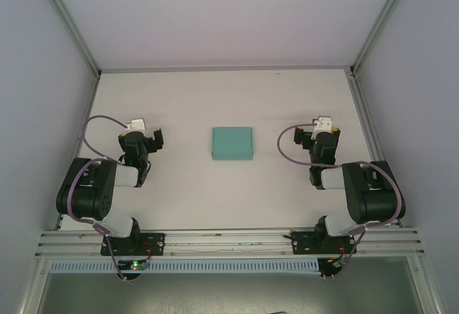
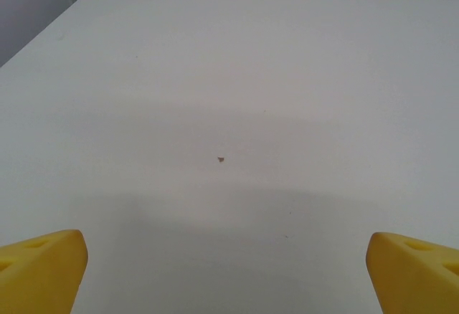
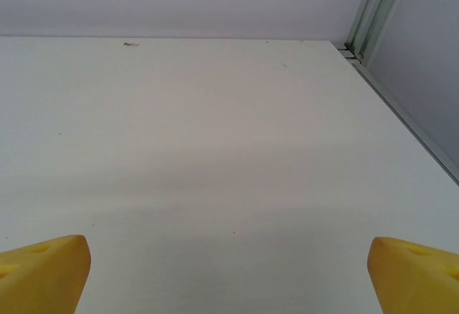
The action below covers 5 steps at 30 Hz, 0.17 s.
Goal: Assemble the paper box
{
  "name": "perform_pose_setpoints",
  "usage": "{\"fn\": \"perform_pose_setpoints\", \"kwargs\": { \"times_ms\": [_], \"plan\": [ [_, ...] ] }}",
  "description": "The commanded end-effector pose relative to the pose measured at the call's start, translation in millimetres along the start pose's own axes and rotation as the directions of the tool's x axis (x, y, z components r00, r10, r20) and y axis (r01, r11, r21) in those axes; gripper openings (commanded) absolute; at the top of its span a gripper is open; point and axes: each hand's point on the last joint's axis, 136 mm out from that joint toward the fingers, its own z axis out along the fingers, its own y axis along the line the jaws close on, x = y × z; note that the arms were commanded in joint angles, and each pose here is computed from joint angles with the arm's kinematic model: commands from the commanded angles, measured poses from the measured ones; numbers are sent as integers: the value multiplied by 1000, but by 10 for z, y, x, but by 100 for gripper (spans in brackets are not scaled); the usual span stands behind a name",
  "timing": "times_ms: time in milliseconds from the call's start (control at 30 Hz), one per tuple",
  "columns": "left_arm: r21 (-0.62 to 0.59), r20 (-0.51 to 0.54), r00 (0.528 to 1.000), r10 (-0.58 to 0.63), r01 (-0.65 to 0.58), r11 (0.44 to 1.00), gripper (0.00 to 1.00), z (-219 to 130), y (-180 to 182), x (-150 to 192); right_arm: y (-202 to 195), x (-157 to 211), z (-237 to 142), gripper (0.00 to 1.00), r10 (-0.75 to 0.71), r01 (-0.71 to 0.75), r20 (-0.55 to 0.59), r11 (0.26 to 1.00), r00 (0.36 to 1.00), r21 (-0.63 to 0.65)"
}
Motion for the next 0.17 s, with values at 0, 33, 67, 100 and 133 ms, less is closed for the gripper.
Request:
{"fn": "perform_pose_setpoints", "kwargs": {
  "times_ms": [0,33,67,100,133],
  "plan": [
    [-2,55,998,5,-5,1000,100,2,28,-140,21,-151,7,98,27,-26,46,1000,999,-14],
    [-2,63,998,6,-6,1000,100,2,26,-154,20,-160,6,98,28,-28,49,1000,998,-14],
    [-2,58,998,6,-6,1000,100,0,28,-149,22,-154,8,98,29,-28,46,1000,999,-14],
    [-2,54,999,4,-4,1000,100,-2,26,-148,23,-146,7,98,28,-28,45,1000,999,-15],
    [-2,56,998,5,-5,1000,100,-2,30,-146,21,-158,7,98,29,-28,48,1000,998,-14]
  ]
}}
